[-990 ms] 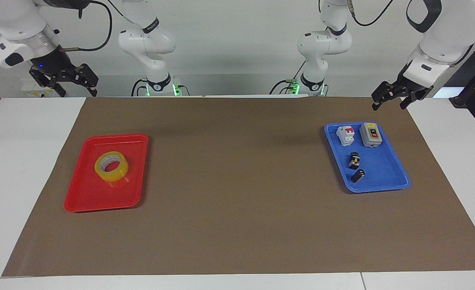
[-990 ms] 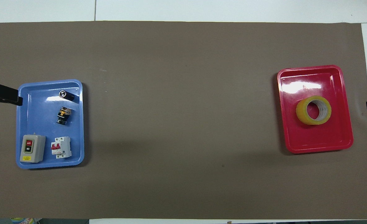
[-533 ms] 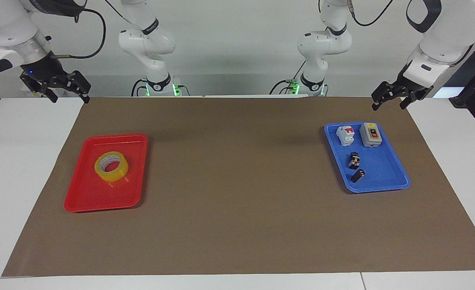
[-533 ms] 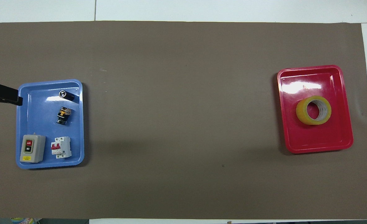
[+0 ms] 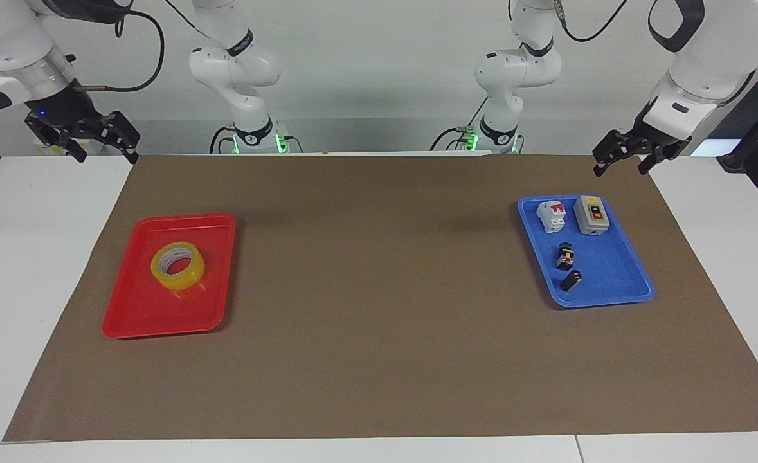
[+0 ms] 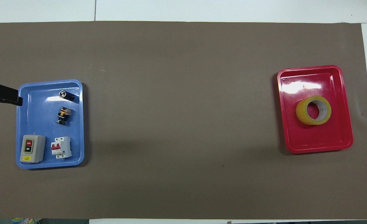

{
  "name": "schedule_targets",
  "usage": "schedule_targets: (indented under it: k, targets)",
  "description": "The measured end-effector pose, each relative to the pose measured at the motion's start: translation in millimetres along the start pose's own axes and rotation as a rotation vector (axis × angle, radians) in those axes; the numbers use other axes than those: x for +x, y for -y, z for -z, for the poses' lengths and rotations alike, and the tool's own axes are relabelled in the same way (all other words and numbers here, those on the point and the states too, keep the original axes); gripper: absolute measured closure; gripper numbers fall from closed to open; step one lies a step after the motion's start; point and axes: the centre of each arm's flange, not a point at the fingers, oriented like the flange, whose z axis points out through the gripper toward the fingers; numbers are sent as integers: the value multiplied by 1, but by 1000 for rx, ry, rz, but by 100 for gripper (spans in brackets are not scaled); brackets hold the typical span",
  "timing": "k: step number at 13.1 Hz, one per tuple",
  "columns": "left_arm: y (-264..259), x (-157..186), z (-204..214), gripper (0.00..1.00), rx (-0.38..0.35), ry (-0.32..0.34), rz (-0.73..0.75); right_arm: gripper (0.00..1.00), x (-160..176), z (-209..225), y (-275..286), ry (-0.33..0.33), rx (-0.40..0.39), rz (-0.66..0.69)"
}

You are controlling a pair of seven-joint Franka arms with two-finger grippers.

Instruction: Place and move tape with both arms

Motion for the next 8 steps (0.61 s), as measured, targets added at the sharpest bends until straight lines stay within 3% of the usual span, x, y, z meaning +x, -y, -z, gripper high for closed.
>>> schedule_targets:
  k: [8]
  targets:
    - [0,0,0,0,0,0,0,0,-7,19,-1,-40,-2,-2]
